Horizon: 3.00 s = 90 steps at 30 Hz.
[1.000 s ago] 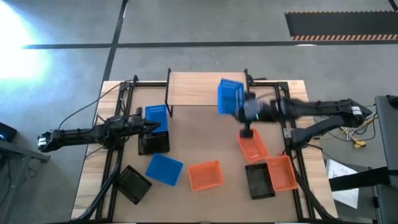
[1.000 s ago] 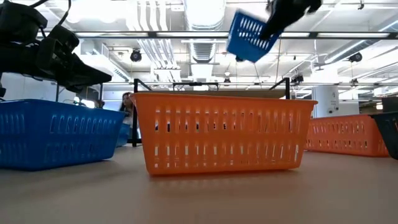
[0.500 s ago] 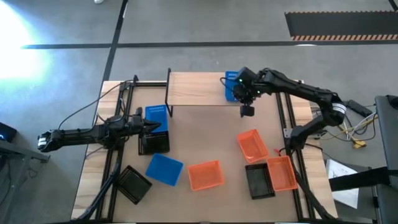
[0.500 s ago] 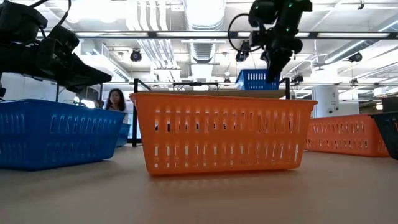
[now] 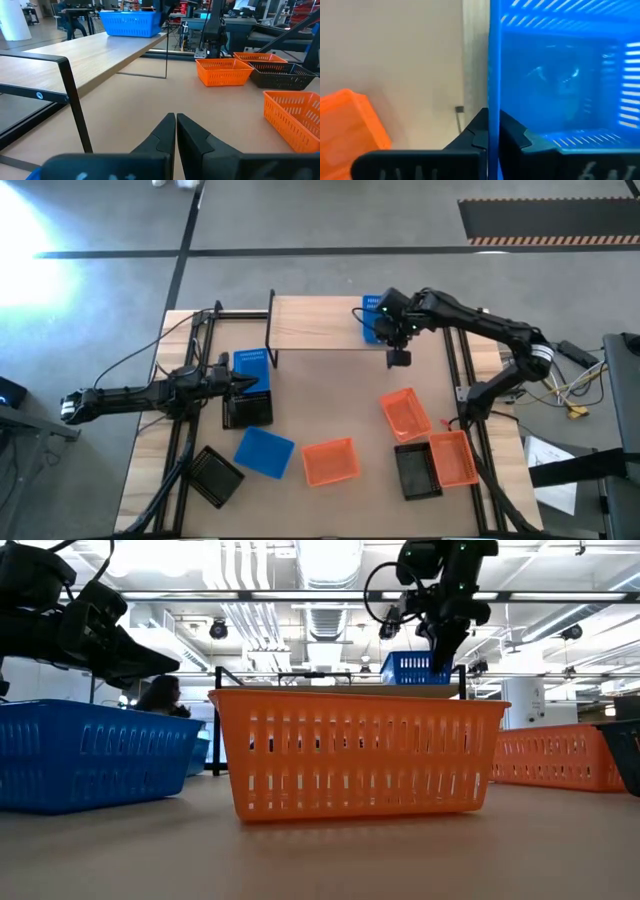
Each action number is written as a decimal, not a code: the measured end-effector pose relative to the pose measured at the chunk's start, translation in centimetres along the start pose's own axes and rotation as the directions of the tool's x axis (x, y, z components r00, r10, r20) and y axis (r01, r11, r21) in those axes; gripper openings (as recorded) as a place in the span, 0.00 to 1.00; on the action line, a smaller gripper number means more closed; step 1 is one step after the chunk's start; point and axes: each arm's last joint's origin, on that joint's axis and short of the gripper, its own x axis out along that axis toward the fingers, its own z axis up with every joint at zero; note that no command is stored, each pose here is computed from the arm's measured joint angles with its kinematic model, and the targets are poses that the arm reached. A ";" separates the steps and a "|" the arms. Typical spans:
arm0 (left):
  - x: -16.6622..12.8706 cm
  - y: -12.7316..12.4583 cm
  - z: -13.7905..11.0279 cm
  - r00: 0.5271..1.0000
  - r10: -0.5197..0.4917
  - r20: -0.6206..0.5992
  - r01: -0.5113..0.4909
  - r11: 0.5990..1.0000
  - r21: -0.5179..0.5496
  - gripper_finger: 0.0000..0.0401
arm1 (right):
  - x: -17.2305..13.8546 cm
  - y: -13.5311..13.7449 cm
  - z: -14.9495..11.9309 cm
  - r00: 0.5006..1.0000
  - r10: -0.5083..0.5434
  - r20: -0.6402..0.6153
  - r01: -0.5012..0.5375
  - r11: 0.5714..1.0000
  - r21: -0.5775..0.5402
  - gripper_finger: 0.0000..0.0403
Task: Stack baskets on shelf by color
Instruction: Put the bottom right blue basket on the shelf, then put the bottom left orange basket on the shelf
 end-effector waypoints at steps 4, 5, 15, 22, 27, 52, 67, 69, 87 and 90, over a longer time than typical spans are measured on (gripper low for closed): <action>0.0 0.0 0.0 1.000 0.000 0.000 0.000 1.000 0.000 0.00 | -0.9 0.1 -0.3 1.000 -0.022 0.020 0.023 1.000 -0.013 0.13; 0.0 0.0 0.0 1.000 0.000 0.001 0.000 1.000 0.000 0.00 | -1.1 0.1 -0.4 0.999 -0.027 0.027 0.027 1.000 -0.011 0.15; 0.0 0.0 0.0 1.000 0.000 0.000 0.000 1.000 0.000 0.00 | -5.2 1.6 -1.6 0.987 -0.091 0.133 0.065 0.980 0.190 0.32; 0.0 0.0 0.0 1.000 0.000 0.000 0.000 1.000 0.000 0.00 | -6.7 8.3 -1.3 0.939 -0.003 0.344 -0.053 0.987 0.151 0.27; 0.0 0.0 0.0 1.000 0.000 0.000 0.000 1.000 0.000 0.00 | -4.7 14.9 -1.3 0.857 0.148 0.494 -0.188 0.982 0.031 0.23; 0.0 0.0 0.0 1.000 0.000 0.001 0.000 1.000 0.000 0.00 | 5.1 29.5 5.2 0.979 0.196 0.053 -0.078 0.603 -0.794 0.38; 0.0 0.0 0.0 1.000 0.000 0.000 0.000 1.000 0.000 0.00 | 9.4 32.0 7.0 0.993 0.120 -0.020 -0.063 0.364 -0.929 0.31; 0.0 0.0 0.0 1.000 0.000 0.000 0.000 1.000 0.000 0.00 | 9.5 31.7 7.2 0.992 0.121 -0.019 -0.066 0.401 -0.914 0.24; 0.0 0.0 0.0 1.000 0.000 0.000 0.000 1.000 0.000 0.00 | -1.1 23.2 9.7 0.895 0.029 0.445 0.208 0.855 -0.474 0.02; 0.0 0.0 0.0 1.000 0.001 0.000 -0.001 1.000 0.000 0.00 | -2.9 18.7 10.0 0.854 -0.061 0.517 0.265 0.906 -0.330 0.02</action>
